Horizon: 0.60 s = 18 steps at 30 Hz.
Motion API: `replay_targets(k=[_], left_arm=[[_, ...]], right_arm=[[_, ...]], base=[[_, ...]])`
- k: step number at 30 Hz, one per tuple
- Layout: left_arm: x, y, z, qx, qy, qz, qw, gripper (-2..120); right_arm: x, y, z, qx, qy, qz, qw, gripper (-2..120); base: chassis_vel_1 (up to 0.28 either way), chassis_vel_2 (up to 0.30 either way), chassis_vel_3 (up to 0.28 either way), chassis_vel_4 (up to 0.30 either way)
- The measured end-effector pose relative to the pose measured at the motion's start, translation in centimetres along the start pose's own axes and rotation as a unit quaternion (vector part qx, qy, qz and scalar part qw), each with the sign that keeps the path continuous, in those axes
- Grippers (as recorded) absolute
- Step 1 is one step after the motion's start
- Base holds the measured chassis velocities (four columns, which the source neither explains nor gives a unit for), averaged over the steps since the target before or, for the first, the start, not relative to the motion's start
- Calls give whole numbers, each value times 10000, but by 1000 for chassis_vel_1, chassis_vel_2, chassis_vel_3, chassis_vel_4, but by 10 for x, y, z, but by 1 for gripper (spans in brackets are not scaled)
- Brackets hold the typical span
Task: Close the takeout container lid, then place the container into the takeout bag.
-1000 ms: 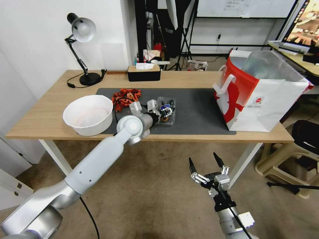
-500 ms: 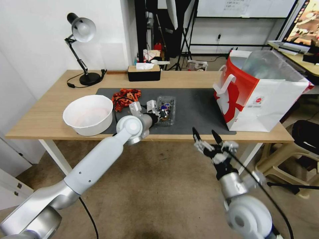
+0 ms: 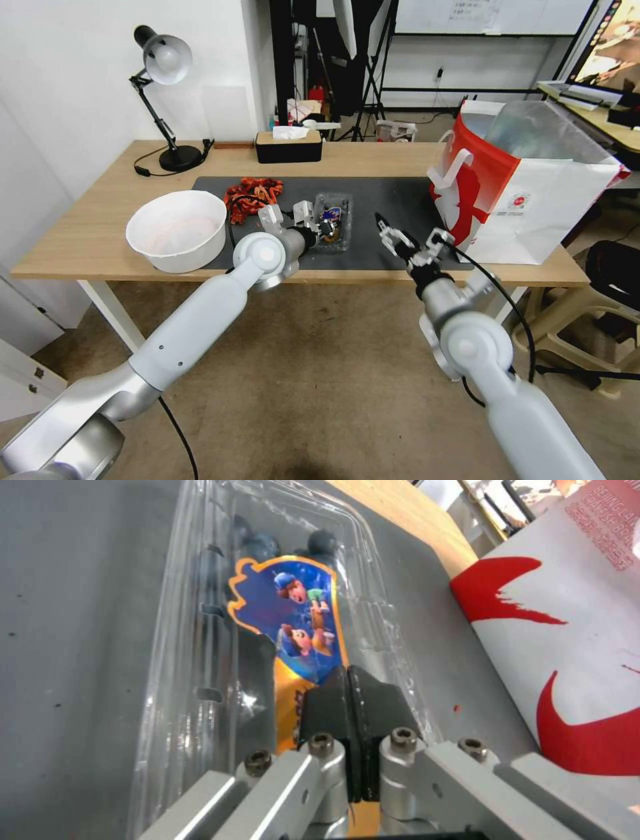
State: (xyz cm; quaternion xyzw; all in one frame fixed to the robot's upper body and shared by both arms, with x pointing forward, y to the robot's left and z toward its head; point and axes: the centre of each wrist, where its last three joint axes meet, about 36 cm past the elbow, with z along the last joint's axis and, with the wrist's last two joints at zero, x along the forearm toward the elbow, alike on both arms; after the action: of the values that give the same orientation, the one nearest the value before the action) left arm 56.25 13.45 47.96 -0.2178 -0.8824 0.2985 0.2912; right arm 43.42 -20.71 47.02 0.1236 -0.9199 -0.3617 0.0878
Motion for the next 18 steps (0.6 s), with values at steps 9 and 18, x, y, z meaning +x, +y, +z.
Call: replay_targets(k=[9, 18], left_arm=[[0, 1, 0, 0, -6, -16, 10000, 0], [0, 2, 0, -3, -11, -34, 10000, 0]], right_arm=[[-50, 11, -10, -96, 447, 309, 9985, 100], [-113, 34, -26, 17, 959, 671, 9931, 100]], base=[[0, 0, 0, 0], [0, 0, 0, 0]])
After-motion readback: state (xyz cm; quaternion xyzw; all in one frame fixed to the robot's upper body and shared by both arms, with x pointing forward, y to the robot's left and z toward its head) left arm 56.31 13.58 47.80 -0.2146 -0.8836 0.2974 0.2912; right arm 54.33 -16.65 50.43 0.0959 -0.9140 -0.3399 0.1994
